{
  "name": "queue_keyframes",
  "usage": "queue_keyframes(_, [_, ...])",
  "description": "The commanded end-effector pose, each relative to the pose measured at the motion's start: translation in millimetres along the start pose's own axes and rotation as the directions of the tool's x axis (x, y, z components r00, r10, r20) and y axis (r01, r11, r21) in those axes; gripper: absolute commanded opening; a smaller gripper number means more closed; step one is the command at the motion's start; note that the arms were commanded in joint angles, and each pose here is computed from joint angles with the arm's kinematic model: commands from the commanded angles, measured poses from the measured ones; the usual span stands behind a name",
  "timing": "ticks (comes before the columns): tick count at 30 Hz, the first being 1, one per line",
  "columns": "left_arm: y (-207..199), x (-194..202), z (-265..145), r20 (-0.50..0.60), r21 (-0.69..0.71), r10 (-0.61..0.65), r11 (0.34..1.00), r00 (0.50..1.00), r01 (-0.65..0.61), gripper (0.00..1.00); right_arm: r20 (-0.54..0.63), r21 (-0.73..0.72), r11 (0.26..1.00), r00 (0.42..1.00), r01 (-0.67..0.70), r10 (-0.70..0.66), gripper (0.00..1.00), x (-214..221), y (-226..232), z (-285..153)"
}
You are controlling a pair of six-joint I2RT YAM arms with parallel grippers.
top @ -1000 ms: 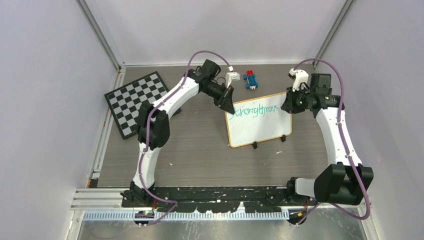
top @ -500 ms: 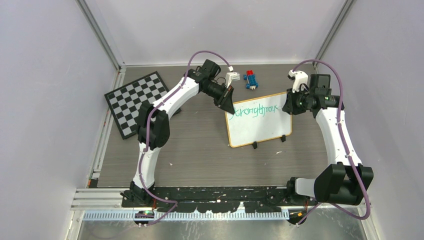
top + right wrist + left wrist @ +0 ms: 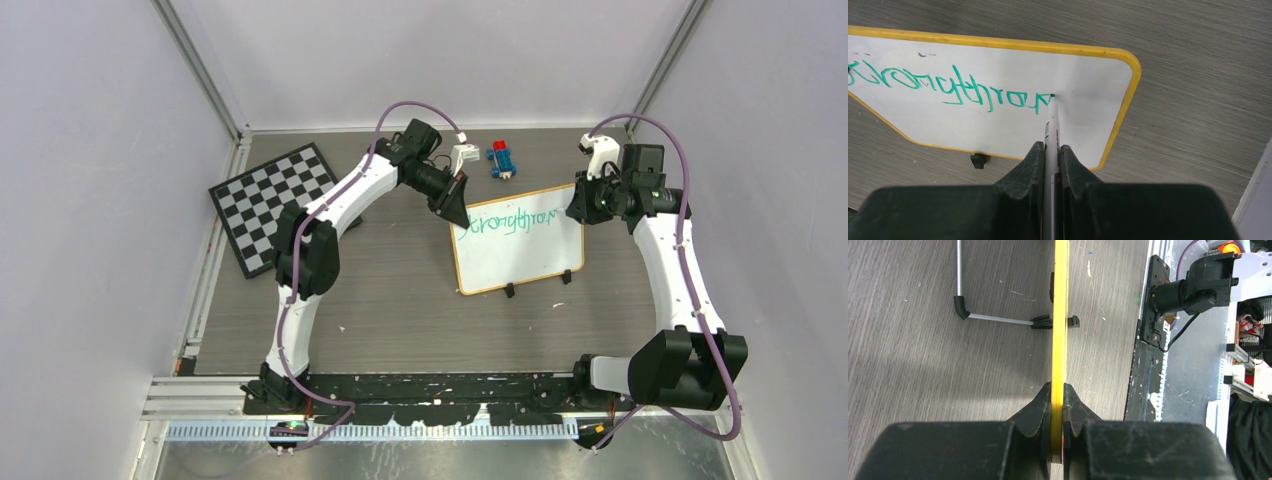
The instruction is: Write a sentence on the whiteboard
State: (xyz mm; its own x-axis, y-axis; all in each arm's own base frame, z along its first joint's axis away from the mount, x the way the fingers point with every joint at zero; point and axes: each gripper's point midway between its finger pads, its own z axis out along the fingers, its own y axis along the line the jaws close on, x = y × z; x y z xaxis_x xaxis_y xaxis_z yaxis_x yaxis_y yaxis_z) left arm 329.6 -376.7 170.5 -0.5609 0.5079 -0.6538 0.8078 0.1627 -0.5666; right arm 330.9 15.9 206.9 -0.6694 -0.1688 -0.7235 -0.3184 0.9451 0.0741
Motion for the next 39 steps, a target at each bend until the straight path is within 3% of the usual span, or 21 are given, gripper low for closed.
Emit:
queue_keyframes(1, [4.4,1.7,5.1,-0.020,-0.036,0.049,0.998,0.999,-0.050,0.00,0.046,0.034,0.999,0.998,0.032,-0.033,0.00,-14.2,-5.1,-4.8])
queue_keyframes(16, [4.4,1.6,5.7,-0.019,-0.035,0.046,0.998,0.999,-0.047,0.00,-0.063,-0.040,0.999,0.998,0.020,-0.022,0.00,32.9,10.1,7.5])
queue_keyframes(26, [3.2,2.1,5.2,-0.021,-0.035,0.047,0.998,0.999,-0.048,0.00,-0.012,-0.112,0.993,1.000,0.028,-0.029,0.00,3.4,30.5,0.8])
queue_keyframes(39, [1.8,0.2,4.2,-0.016,-0.033,0.052,0.998,0.999,-0.053,0.00,0.075,-0.016,1.000,0.997,0.015,-0.014,0.00,-24.3,-2.2,-18.6])
